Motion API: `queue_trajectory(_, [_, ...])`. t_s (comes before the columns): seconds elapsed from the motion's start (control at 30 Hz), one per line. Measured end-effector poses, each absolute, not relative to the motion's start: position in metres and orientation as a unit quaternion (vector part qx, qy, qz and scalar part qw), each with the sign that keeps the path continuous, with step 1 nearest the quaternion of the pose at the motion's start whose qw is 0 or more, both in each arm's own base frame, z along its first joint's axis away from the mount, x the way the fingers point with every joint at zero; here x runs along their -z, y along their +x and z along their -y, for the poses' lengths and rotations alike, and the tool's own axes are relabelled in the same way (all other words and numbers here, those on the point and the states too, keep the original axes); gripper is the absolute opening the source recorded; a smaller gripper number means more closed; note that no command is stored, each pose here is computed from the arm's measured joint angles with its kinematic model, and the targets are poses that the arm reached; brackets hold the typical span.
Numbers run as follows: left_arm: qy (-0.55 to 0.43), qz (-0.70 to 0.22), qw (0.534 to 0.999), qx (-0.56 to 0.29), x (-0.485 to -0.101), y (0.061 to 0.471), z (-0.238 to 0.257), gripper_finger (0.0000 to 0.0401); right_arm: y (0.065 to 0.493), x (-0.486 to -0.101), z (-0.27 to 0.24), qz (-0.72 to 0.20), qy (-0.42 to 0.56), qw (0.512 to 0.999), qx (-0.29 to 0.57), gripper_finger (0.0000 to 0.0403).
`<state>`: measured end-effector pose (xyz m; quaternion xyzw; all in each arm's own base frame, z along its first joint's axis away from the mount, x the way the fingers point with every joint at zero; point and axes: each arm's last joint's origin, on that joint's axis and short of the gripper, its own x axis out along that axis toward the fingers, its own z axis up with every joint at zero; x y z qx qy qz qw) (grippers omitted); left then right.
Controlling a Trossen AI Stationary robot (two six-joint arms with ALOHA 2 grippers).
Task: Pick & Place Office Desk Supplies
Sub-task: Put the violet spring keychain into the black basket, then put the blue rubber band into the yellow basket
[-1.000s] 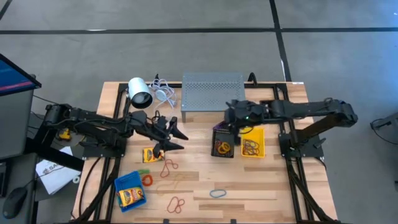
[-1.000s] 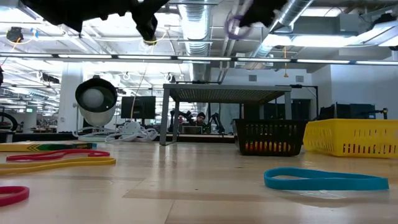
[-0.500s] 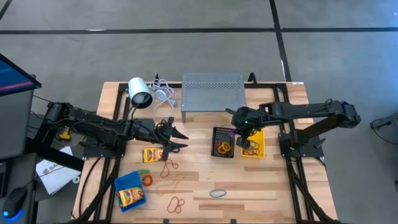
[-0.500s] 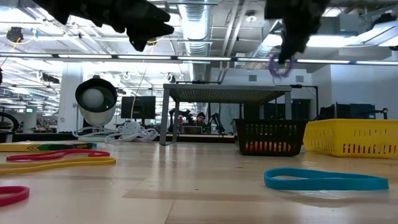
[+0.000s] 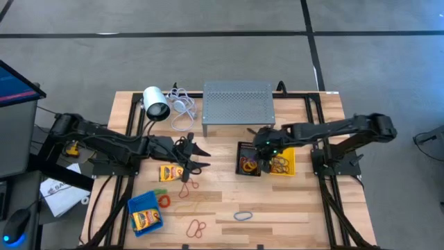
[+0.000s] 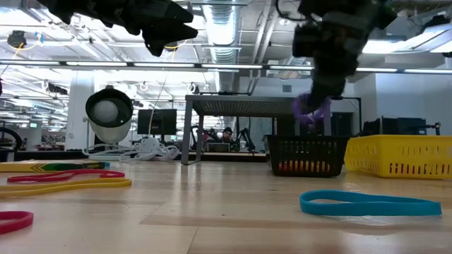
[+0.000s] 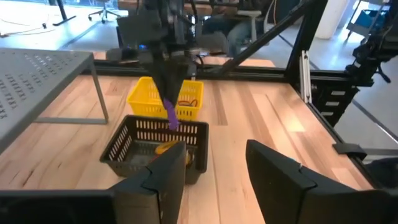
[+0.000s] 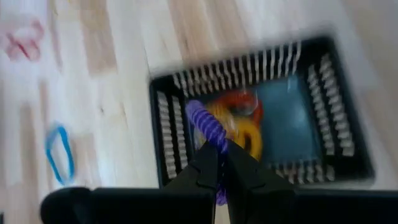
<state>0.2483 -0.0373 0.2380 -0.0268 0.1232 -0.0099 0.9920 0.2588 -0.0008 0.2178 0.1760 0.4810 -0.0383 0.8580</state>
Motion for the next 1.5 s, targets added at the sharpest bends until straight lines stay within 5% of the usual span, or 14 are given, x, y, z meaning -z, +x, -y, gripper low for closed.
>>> queue_trajectory(0.3, [-0.033,-0.15,0.988,0.012,-0.227,0.261,0.04,0.0182,0.279,-0.18,-0.005,-0.531,0.183,0.827,0.016,0.0001])
queue_trajectory(0.8, [-0.052,-0.204,0.977,-0.015,-0.21,0.262,0.038,0.0182,0.295,-0.172,-0.006,-0.542,0.165,0.824,0.006,0.0006])
queue_trajectory(1.5, [-0.056,-0.223,0.973,-0.029,-0.207,0.26,0.036,0.018,0.293,-0.176,0.009,-0.538,0.199,0.819,0.017,0.0245])
